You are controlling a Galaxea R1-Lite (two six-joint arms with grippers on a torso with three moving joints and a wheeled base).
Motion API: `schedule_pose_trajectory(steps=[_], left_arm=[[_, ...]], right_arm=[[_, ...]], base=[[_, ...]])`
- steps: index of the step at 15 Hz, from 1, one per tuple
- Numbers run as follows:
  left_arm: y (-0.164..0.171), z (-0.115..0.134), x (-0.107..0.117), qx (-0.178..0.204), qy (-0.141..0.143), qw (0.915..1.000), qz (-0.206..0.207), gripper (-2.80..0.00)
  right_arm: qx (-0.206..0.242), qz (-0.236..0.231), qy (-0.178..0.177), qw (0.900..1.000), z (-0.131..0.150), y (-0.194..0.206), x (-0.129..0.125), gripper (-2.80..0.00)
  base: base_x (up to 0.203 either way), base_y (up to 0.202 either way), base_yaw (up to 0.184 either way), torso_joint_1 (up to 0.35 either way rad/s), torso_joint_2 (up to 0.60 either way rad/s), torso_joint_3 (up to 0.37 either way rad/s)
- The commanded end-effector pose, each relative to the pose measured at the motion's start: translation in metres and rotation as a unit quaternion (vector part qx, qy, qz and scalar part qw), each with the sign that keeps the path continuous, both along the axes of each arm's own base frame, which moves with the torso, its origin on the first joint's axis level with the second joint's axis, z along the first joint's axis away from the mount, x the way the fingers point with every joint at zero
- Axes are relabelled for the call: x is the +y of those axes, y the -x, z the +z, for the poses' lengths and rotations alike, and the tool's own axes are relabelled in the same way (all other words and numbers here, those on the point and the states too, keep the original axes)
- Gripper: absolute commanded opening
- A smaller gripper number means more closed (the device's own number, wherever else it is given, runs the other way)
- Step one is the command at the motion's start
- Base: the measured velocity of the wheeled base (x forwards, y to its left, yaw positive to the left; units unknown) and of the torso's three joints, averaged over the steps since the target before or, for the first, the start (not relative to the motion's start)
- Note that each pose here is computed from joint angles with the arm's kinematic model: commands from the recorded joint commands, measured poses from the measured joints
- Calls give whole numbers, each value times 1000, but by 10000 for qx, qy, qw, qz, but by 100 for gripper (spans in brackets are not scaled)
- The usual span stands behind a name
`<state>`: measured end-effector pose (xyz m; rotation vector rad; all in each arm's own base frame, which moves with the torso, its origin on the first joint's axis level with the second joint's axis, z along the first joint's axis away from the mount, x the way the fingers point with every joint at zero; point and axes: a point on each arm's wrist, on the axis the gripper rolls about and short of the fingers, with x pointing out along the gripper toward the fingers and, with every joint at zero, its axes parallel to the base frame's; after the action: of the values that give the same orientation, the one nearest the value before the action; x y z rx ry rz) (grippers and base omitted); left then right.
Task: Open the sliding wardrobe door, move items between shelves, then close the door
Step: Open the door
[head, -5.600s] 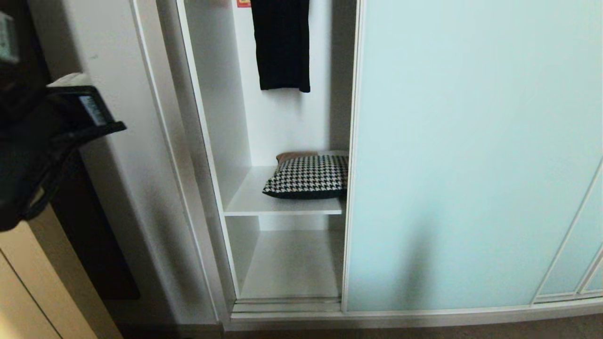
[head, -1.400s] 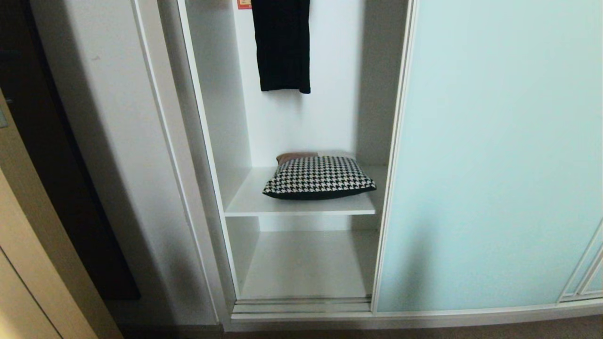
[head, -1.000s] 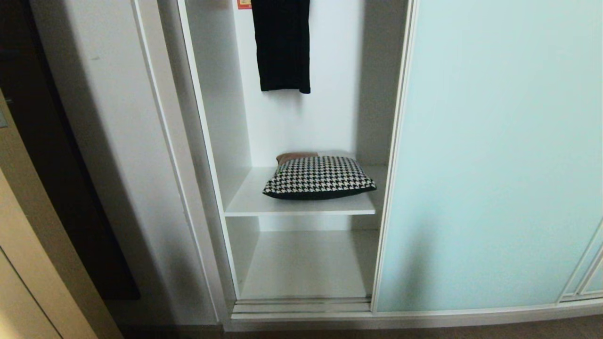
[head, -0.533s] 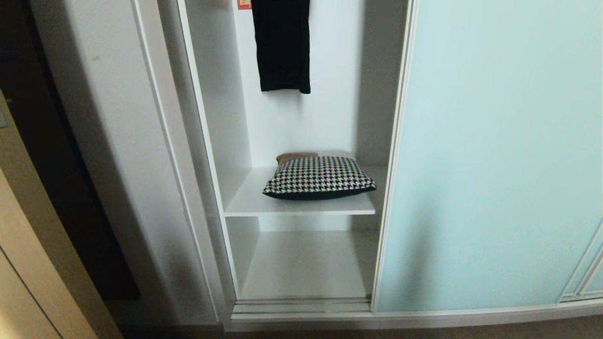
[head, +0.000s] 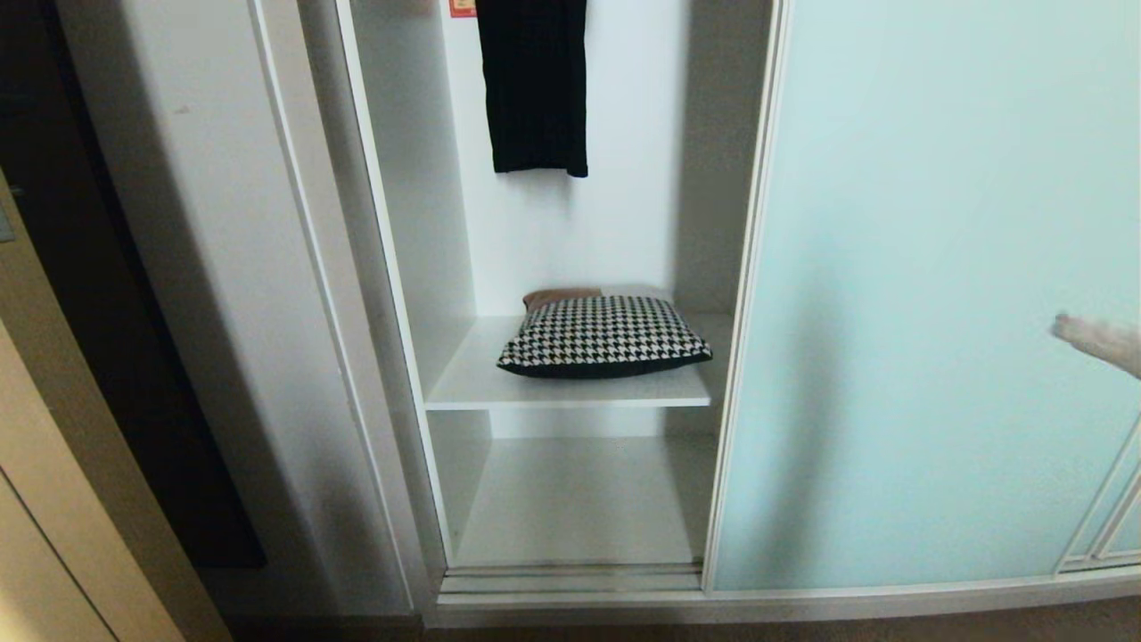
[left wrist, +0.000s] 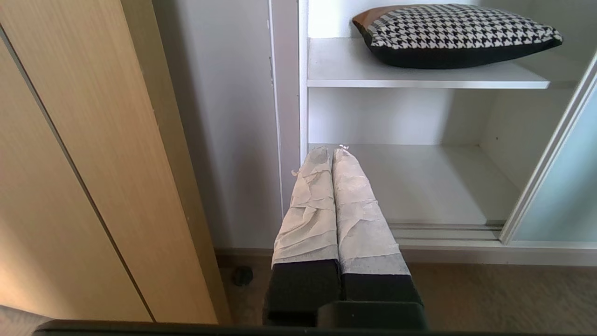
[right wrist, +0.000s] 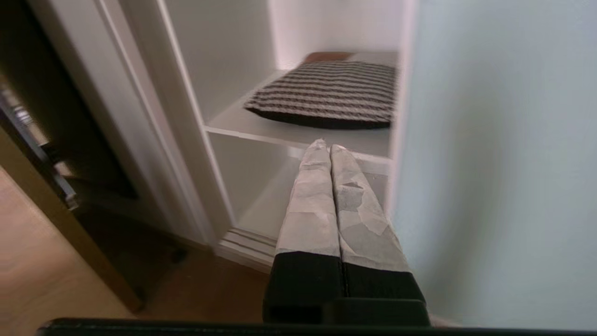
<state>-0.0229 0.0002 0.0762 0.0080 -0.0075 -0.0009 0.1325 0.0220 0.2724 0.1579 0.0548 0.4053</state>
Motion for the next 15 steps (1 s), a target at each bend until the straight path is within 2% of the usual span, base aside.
schedule_pose_trajectory(steps=[1,3,7,9,12,15], left_arm=[[0,0,0,1,2,10000,4,-280],[0,0,0,7,2,10000,5,-280],[0,0,0,6,2,10000,-3,-280],[0,0,0,7,2,10000,-3,-280],[0,0,0,7,2,10000,5,-280],[0,0,0,7,2,10000,0,-280]], right_arm=[[563,378,52,9977,-28,-80,25,-280],[552,611,49,9966,-43,-112,45,-280],[322,536,23,9980,-72,-163,83,-280],[276,618,-4,9977,-83,-173,100,-280],[621,654,-325,9954,-98,-186,112,-280],[757,421,-358,9956,-120,-208,119,-280]], base=[[0,0,0,0,0,0],[0,0,0,0,0,0],[0,0,0,0,0,0],[0,0,0,0,0,0],[0,0,0,0,0,0],[0,0,0,0,0,0]])
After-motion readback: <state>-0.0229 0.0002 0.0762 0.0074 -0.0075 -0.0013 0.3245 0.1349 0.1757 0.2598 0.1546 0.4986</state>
